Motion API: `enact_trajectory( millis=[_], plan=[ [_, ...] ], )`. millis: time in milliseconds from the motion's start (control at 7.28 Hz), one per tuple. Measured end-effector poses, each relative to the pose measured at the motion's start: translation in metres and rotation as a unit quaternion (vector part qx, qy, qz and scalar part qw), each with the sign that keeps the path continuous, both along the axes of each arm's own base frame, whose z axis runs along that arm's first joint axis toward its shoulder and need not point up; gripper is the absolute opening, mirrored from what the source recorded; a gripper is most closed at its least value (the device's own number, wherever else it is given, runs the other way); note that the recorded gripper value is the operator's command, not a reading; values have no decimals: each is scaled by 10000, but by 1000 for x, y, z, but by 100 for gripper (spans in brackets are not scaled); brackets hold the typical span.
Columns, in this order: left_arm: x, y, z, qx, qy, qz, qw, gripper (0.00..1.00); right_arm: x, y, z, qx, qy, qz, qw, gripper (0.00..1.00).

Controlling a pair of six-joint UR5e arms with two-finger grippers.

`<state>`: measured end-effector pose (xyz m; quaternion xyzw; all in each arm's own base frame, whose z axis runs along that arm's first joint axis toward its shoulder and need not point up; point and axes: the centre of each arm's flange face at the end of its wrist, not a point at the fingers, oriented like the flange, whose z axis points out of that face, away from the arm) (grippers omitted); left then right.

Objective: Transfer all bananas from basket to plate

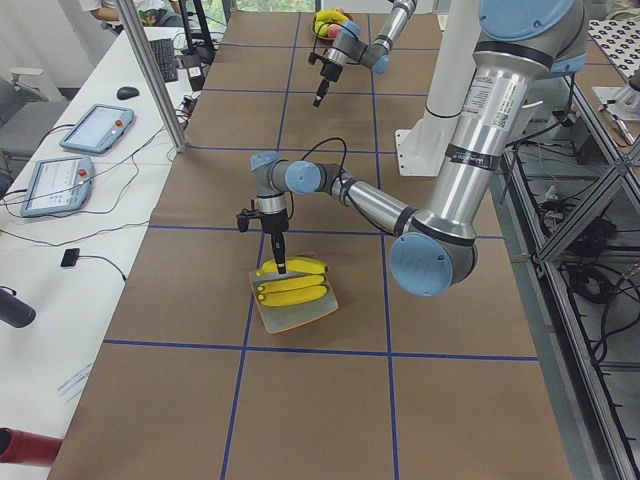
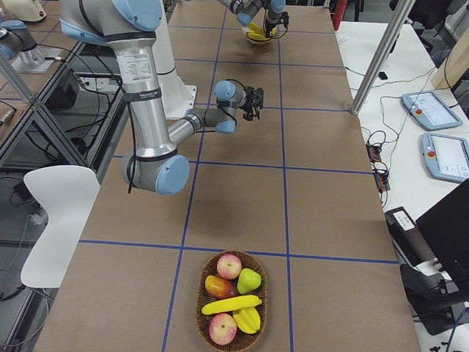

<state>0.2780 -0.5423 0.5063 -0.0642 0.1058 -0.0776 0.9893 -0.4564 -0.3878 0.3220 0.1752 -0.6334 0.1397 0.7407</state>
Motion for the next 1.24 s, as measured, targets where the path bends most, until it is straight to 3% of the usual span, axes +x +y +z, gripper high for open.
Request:
enact_trajectory(
  millis=[550, 687, 825, 962, 1237],
  plan=[
    [-4, -7, 6, 79, -73, -21, 9999, 0, -2, 0, 2, -4, 22, -5, 10000, 100],
    [-3, -9, 5, 92, -69, -31, 9999, 23, -2, 0, 2, -5, 24, -6, 10000, 100],
    [-2, -11, 4, 97, -67, -38, 9999, 69, -2, 0, 2, -4, 23, -6, 10000, 100],
    [-2, -11, 3, 102, -65, -39, 9999, 100, -1, 1, 1, -3, 17, -4, 10000, 100],
    [-3, -12, 3, 120, -73, -49, 9999, 100, -2, 2, 1, 3, 13, 37, 10000, 100]
  ],
)
